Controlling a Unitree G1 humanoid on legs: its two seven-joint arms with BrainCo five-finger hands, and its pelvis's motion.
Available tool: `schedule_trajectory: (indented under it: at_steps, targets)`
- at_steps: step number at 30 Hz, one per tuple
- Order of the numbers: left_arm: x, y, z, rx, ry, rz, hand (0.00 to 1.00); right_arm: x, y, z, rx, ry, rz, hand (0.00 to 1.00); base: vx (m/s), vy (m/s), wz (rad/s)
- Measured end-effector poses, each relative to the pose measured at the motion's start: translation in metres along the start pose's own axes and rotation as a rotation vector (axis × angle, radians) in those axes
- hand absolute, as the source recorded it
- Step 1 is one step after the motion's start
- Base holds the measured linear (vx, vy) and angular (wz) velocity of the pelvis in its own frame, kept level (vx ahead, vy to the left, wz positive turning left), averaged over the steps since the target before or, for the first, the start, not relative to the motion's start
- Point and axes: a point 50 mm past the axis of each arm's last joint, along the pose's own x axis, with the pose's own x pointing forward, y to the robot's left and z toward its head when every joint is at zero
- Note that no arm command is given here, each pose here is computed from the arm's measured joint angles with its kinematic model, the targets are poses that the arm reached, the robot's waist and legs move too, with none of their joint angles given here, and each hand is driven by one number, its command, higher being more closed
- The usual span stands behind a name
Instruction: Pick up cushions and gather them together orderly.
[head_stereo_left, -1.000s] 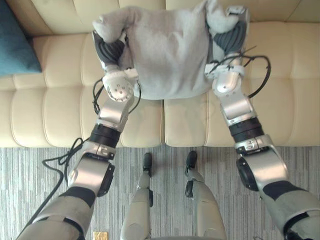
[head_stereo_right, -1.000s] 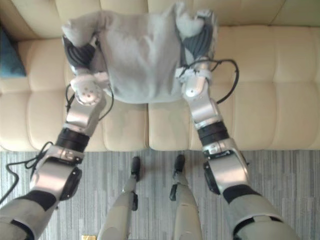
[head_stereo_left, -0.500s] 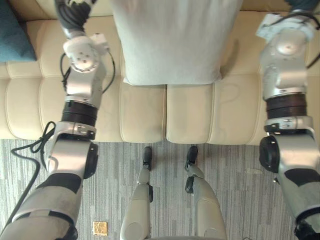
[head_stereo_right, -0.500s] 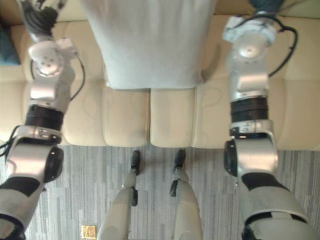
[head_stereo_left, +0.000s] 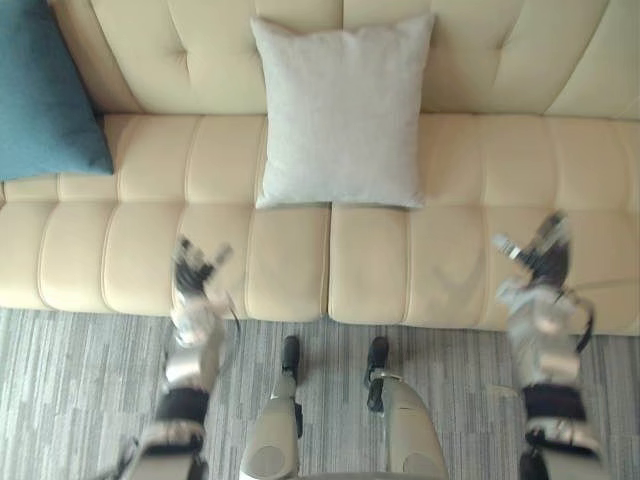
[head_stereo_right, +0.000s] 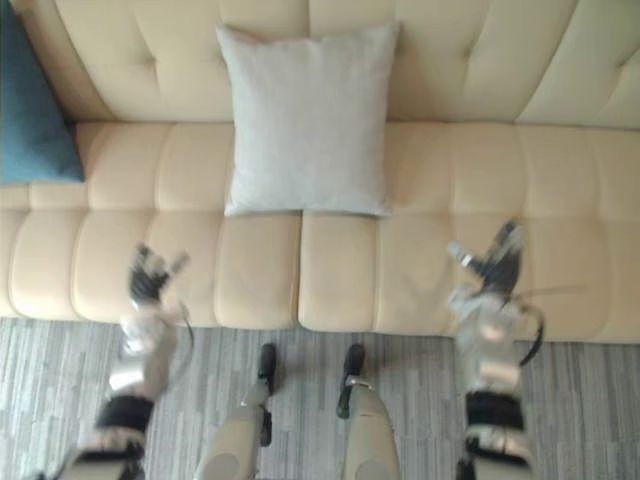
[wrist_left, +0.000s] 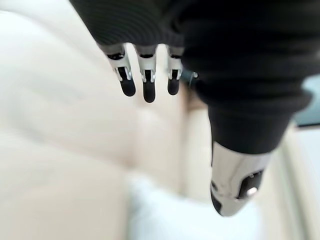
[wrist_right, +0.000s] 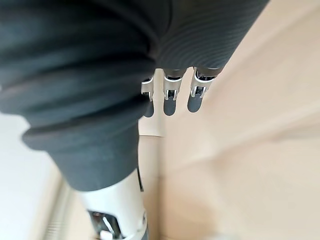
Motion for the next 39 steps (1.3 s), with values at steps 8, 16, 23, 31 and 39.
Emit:
schedule_trajectory:
  at_steps: [8, 16, 23, 31, 39]
  targets:
    - [-0.067, 0.02, -0.117, 0.174, 0.469, -0.045, 0.0, -0.101, -0.015, -0.135, -0.049, 0.556, 0.016, 0.0, 0.07, 0.016, -0.19]
    - [-0.094, 0.047, -0.154, 0.322, 0.671, -0.033, 0.0, -0.133, -0.038, -0.177, -0.183, 0.811, -0.008, 0.0, 0.06, 0.036, -0.26]
    - [-0.088, 0.055, -0.153, 0.408, 0.68, -0.056, 0.0, -0.133, -0.038, -0.182, -0.208, 0.854, -0.005, 0.0, 0.03, 0.024, -0.07]
    - [-0.076, 0.056, -0.143, 0.395, 0.633, -0.031, 0.0, -0.108, -0.008, -0.174, -0.22, 0.8, 0.08, 0.0, -0.07, -0.08, 0.09]
    - [-0.078, 0.034, -0.146, 0.332, 0.643, -0.06, 0.0, -0.115, -0.01, -0.178, -0.214, 0.827, 0.033, 0.0, -0.21, -0.093, 0.25]
